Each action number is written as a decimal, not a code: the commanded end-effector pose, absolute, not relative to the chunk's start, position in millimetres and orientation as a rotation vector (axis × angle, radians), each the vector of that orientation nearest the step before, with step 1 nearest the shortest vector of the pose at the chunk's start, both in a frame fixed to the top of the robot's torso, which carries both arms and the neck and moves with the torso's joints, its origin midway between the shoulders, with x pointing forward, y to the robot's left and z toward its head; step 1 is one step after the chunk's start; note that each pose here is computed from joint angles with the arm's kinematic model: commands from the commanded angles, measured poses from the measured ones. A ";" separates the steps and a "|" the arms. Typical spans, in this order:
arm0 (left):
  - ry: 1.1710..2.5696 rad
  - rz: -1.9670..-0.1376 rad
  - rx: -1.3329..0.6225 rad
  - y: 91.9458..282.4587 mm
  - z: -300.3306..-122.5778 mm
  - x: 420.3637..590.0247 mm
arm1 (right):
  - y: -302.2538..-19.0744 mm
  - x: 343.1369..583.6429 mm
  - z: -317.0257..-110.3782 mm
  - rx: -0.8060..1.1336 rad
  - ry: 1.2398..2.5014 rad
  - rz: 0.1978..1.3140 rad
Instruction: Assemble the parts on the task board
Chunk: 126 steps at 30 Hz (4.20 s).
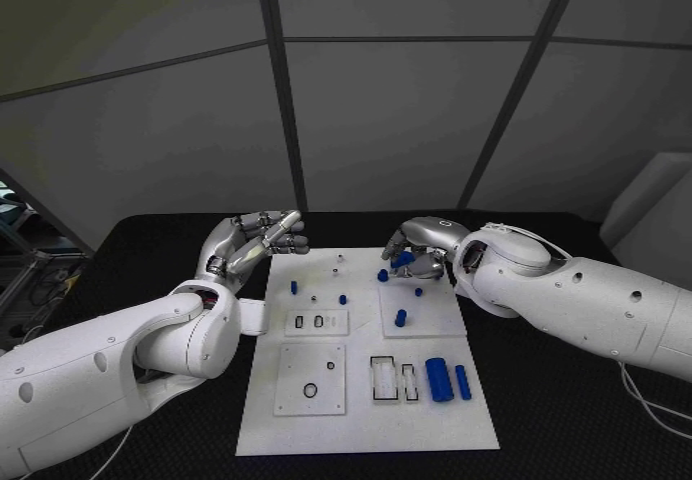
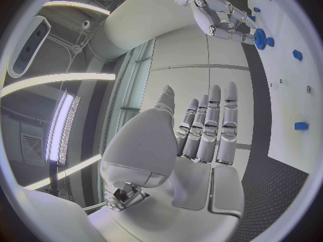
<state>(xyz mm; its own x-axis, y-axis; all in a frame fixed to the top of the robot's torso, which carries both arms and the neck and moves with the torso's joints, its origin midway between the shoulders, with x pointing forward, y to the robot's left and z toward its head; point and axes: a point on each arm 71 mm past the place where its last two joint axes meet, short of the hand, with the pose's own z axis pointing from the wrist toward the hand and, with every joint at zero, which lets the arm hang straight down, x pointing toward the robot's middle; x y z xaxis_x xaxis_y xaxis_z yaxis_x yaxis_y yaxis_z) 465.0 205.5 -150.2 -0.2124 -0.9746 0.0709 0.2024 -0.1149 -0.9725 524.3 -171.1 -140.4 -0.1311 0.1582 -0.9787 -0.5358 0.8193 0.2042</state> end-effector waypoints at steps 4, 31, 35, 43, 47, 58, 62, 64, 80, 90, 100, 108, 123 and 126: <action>1.140 -1.556 -0.967 204.1 -146.4 463.0 | -169.4 525.8 -139.7 -0.345 1.609 0.526; 1.155 -1.561 -0.972 204.4 -145.0 460.2 | -155.0 531.1 -143.1 -0.359 1.642 0.507; 1.157 -1.561 -0.973 204.6 -144.9 460.1 | -154.2 531.6 -143.7 -0.361 1.648 0.505; 1.161 -1.563 -0.974 204.5 -144.7 460.1 | -152.8 532.7 -144.7 -0.363 1.656 0.503; 1.162 -1.564 -0.974 204.3 -144.6 460.1 | -151.6 534.0 -145.5 -0.362 1.660 0.501; 1.166 -1.566 -0.975 204.0 -144.4 460.0 | -149.3 536.6 -146.1 -0.356 1.654 0.501; 1.167 -1.567 -0.975 203.8 -144.3 460.0 | -148.1 535.1 -143.4 -0.351 1.625 0.516; 1.167 -1.567 -0.975 203.9 -144.3 460.1 | -147.0 532.7 -140.0 -0.346 1.591 0.533; 1.169 -1.558 -0.979 206.7 -145.2 461.7 | -132.0 535.1 -121.5 -0.281 1.405 0.588; 1.174 -1.561 -0.981 205.3 -145.6 462.7 | -110.4 547.7 -123.3 -0.266 1.390 0.602; 1.177 -1.564 -0.980 204.2 -144.9 462.8 | -93.9 553.4 -126.7 -0.275 1.405 0.619; 1.177 -1.568 -0.979 203.6 -144.7 463.3 | -89.0 555.6 -129.3 -0.280 1.425 0.624; 1.180 -1.574 -0.978 202.4 -144.1 463.4 | -81.3 558.1 -133.4 -0.290 1.464 0.618; 1.180 -1.574 -0.977 202.5 -143.8 463.3 | -81.3 558.3 -134.7 -0.293 1.480 0.612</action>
<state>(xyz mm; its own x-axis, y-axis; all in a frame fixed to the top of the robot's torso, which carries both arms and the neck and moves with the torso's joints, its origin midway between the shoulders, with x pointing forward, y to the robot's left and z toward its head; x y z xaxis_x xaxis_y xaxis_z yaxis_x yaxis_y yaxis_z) 463.6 204.2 -145.8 -0.2552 -0.9643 0.0712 0.1938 -0.1232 -0.9733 558.0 -82.2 -133.7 0.0012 0.2211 -0.9753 -0.5477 0.8161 0.1844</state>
